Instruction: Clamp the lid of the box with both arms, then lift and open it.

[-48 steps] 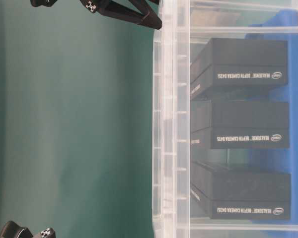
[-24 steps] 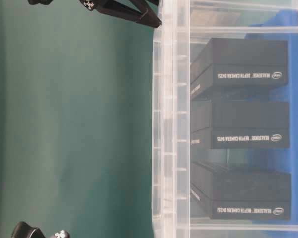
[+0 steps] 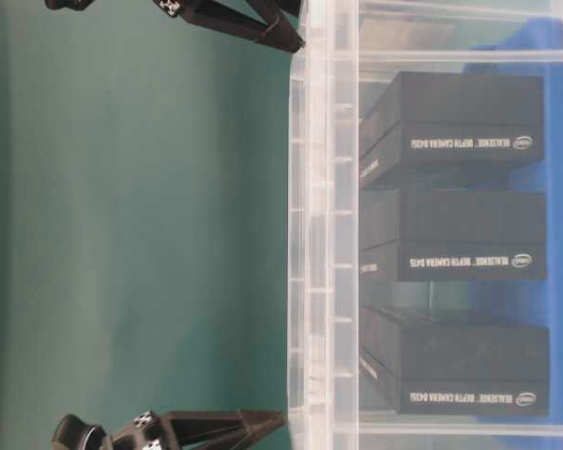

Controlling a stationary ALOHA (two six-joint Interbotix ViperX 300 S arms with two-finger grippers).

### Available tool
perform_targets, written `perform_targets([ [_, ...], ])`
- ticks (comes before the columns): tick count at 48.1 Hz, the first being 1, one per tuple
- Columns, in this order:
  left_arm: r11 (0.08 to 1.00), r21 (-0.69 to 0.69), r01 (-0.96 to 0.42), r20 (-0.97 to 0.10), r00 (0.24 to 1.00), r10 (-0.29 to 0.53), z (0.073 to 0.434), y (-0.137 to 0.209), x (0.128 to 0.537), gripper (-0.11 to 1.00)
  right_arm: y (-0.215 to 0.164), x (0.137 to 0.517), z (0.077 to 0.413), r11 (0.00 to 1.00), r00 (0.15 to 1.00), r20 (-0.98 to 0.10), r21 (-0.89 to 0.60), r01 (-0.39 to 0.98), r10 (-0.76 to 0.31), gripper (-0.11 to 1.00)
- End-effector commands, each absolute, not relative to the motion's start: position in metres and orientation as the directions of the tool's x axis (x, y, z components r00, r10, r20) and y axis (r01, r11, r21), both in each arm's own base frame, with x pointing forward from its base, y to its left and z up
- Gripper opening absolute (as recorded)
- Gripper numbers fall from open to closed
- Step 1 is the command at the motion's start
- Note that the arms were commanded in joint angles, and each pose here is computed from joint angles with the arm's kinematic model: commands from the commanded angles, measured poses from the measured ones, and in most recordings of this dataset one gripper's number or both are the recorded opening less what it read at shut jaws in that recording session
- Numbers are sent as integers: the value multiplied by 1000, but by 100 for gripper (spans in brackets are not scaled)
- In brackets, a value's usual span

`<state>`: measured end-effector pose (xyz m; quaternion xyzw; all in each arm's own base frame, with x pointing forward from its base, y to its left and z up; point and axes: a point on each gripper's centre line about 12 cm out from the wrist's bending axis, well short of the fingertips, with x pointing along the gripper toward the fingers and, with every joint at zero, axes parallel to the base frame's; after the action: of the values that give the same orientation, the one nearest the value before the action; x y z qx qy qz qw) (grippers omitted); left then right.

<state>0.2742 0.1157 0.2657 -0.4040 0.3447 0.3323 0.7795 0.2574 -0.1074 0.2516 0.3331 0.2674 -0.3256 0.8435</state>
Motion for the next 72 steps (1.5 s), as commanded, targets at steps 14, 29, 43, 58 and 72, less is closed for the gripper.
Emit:
perform_targets([
  [14, 421, -338, -842, -868, 451, 205, 259, 115, 270, 92, -110, 256, 255, 574, 650, -656, 382, 724, -384, 60],
  [29, 412, -333, -848, -874, 441, 201, 259, 116, 271, 91, -110, 256, 254, 582, 651, -654, 375, 721, -386, 60],
  [43, 393, -333, -857, -881, 431, 195, 256, 119, 279, 66, -109, 256, 254, 582, 652, -653, 376, 720, -385, 60],
  [58, 400, -341, -851, -875, 443, 195, 260, 116, 279, 55, -107, 258, 256, 589, 663, -645, 385, 711, -379, 58],
  [72, 421, -379, -824, -842, 496, 211, 281, 112, 279, 47, -104, 257, 272, 600, 693, -611, 405, 689, -383, 52],
])
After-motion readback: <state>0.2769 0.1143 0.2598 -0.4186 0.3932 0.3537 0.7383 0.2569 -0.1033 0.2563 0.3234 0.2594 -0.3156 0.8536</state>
